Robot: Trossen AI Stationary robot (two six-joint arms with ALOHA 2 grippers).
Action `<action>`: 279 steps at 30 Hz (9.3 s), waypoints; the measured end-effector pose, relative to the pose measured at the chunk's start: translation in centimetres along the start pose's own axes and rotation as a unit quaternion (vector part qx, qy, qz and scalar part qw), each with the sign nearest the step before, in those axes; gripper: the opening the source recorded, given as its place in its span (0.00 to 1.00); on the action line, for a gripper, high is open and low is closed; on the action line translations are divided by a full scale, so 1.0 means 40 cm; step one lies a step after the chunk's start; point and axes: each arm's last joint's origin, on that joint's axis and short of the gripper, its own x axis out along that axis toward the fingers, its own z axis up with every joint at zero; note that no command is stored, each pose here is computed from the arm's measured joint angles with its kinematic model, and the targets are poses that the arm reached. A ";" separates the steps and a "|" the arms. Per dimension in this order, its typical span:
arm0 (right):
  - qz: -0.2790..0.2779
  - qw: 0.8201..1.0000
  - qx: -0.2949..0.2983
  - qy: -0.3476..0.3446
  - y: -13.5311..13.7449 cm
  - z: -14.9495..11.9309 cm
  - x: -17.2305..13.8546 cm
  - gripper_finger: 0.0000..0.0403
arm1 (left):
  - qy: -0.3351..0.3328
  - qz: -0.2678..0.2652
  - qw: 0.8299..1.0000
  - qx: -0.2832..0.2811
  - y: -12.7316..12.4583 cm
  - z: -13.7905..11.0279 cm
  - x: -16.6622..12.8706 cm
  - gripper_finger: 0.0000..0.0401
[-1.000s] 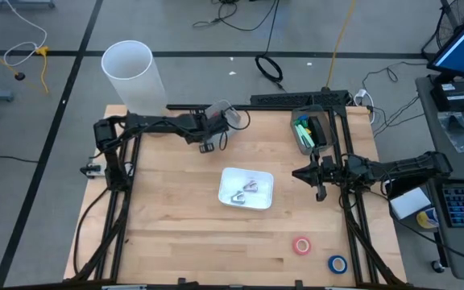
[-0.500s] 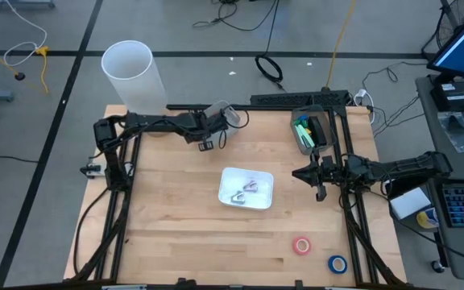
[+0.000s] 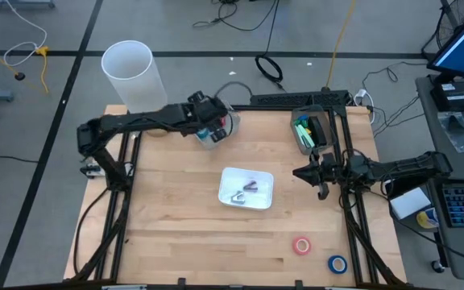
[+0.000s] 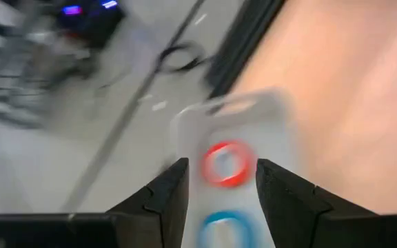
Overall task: Pick and place Stapler, Stapler remover, tape
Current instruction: Put the pink tape into the gray bin
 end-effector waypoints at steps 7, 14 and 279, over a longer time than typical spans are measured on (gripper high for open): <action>0.030 0.988 0.147 -0.048 0.010 0.025 -0.002 0.06 | -0.090 -0.242 0.955 -0.146 0.031 0.043 -0.154 0.42; 0.163 0.971 0.146 -0.094 0.041 0.067 -0.014 0.06 | -0.052 -0.357 0.919 -0.162 -0.024 0.021 -0.225 0.42; 0.123 0.907 0.144 0.376 -0.004 0.125 0.547 0.36 | -0.234 -0.122 0.940 -0.215 -0.212 -0.100 -0.301 0.09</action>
